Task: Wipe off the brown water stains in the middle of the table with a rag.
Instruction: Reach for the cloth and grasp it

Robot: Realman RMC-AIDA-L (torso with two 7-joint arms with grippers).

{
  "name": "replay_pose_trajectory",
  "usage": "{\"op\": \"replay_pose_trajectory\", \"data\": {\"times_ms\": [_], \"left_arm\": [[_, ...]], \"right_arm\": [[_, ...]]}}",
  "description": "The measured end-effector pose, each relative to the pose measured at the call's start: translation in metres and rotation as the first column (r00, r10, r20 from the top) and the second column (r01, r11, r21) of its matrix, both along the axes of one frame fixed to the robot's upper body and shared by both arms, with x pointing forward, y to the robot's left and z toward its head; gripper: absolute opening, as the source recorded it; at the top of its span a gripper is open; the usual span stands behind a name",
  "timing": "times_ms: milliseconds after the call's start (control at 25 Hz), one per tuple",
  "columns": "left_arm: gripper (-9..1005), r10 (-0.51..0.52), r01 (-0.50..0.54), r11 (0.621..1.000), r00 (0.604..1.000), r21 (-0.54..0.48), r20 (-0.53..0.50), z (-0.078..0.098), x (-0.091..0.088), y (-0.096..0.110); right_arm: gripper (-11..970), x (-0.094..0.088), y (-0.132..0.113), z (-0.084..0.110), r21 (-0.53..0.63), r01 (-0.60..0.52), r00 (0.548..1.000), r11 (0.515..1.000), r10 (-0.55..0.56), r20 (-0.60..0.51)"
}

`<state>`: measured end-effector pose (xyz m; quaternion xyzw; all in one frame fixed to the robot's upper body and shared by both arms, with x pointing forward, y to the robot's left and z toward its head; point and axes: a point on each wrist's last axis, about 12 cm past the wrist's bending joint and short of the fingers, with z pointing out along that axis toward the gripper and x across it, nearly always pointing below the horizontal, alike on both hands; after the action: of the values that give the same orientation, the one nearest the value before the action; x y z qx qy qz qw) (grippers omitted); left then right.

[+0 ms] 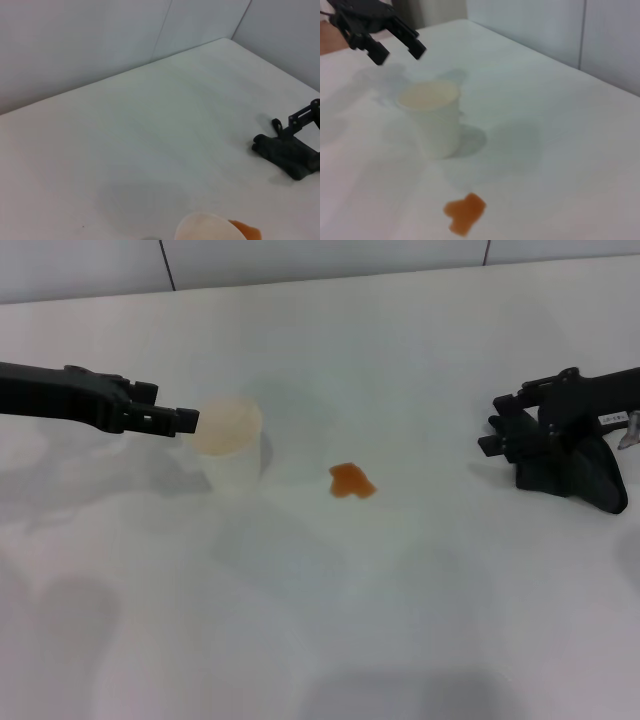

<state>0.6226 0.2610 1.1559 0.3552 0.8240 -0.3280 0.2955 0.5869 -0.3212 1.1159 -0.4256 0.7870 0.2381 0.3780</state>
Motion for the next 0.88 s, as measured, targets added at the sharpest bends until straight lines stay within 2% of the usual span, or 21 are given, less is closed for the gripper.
{"op": "replay_pose_trajectory", "data": {"times_ms": [280,560,880], "left_arm": [[890,-0.005,0.005,1.000,1.000,-0.002,0.004,0.003,0.002,-0.003],[889,-0.010,0.010,1.000,1.000,0.000,0.006,0.005,0.003,-0.005],[890,-0.009,0.009,1.000,1.000,0.002,0.013,0.007,0.005,-0.005]], "right_arm": [[656,-0.001,-0.015,0.002,-0.056,0.050,0.999,0.997,-0.049,0.019],[655,-0.009,-0.036,0.002,-0.115,0.103,0.995,0.988,-0.100,0.031],[654,-0.015,-0.046,-0.007,-0.204,0.128,0.990,0.971,-0.137,-0.029]]}}
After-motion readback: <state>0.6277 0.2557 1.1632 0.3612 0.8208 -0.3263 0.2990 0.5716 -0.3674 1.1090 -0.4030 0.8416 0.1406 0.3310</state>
